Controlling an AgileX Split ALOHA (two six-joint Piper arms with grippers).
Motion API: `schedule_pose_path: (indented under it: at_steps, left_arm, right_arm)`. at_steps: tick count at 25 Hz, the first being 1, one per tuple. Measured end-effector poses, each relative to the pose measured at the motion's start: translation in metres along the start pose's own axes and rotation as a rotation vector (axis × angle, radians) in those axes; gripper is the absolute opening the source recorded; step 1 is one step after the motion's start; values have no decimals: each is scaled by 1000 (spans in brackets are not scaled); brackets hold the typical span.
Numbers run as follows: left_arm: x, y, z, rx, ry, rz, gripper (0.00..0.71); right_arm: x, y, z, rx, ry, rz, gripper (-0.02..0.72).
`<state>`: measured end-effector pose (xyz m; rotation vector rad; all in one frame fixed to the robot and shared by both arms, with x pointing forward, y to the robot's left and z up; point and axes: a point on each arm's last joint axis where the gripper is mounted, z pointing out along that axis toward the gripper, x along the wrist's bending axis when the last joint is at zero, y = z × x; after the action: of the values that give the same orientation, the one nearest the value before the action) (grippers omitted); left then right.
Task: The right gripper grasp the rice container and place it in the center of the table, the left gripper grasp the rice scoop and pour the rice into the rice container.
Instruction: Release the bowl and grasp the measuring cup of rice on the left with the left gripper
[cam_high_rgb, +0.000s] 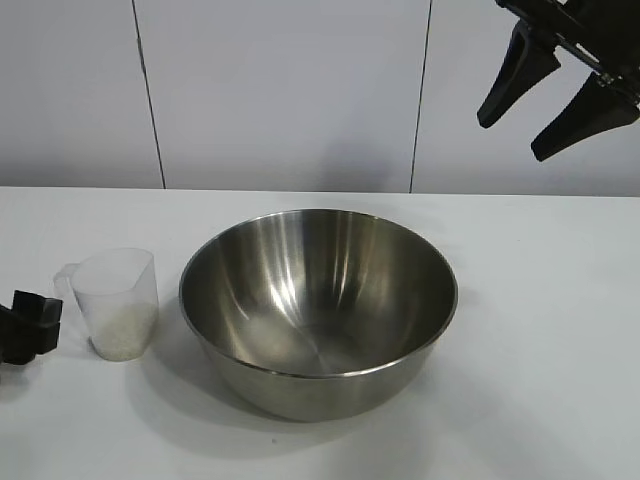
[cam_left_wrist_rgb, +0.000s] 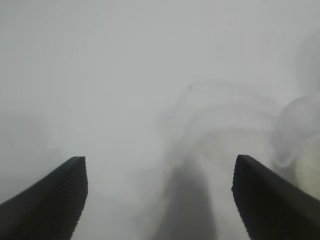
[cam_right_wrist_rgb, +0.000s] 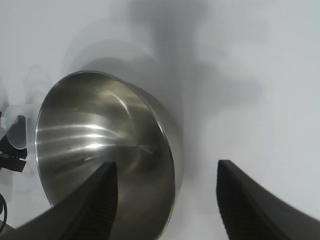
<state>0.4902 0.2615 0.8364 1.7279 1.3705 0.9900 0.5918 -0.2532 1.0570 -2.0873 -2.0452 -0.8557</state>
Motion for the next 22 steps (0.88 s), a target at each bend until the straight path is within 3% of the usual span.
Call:
schedule_pose_path:
  at_steps: [11, 22]
  left_arm:
    - [-7, 1, 0, -14, -95, 39, 570]
    - [-7, 1, 0, -12, -95, 9, 570]
  right_arm:
    - [0, 0, 0, 0, 1, 0, 402]
    - [0, 0, 0, 0, 2, 2, 403]
